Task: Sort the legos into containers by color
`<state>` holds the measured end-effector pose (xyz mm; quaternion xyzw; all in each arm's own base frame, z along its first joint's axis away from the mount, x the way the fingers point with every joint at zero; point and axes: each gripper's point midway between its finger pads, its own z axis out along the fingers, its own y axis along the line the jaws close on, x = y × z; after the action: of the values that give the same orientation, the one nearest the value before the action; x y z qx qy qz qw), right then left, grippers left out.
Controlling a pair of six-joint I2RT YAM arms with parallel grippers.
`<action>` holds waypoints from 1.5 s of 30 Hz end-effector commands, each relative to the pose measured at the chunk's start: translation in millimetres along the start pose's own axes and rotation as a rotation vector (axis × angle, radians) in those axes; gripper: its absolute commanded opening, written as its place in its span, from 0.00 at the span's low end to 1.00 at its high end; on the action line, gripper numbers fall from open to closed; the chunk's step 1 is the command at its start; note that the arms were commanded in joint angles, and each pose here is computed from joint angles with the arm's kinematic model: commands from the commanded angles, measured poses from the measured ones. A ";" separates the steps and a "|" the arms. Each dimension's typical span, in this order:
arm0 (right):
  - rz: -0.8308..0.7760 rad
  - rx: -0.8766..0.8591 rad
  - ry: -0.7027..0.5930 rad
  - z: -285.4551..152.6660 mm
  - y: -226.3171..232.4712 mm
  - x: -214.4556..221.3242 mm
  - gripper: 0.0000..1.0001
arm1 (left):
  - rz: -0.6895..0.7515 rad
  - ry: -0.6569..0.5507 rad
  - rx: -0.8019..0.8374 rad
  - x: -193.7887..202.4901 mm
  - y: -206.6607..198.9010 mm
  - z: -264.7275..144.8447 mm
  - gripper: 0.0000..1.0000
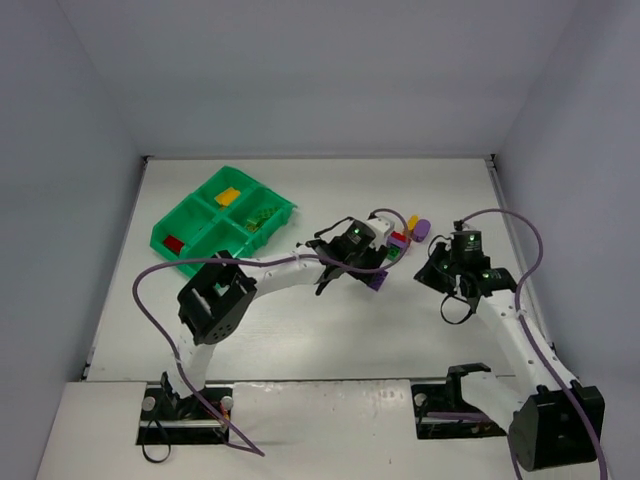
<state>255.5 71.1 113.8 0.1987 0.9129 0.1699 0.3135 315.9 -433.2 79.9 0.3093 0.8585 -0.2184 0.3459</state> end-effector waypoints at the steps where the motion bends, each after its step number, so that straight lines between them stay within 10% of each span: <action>1: 0.031 -0.084 0.019 11.7 23.4 6.9 0.13 | -0.053 -0.152 0.001 -47.9 -3.6 -32.4 0.47; 32: 0.029 -0.106 0.165 95.9 54.3 67.7 0.13 | -0.160 -0.174 0.022 -34.3 -9.9 -53.7 0.48; 45: -0.137 -0.104 -0.132 26.8 73.5 -18.9 0.20 | -0.120 -0.129 -0.001 -27.5 -4.9 -96.1 0.68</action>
<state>292.4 149.4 93.5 0.1418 0.9092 0.2154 0.3268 286.7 -393.2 134.1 0.2414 0.8637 -0.2478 0.3665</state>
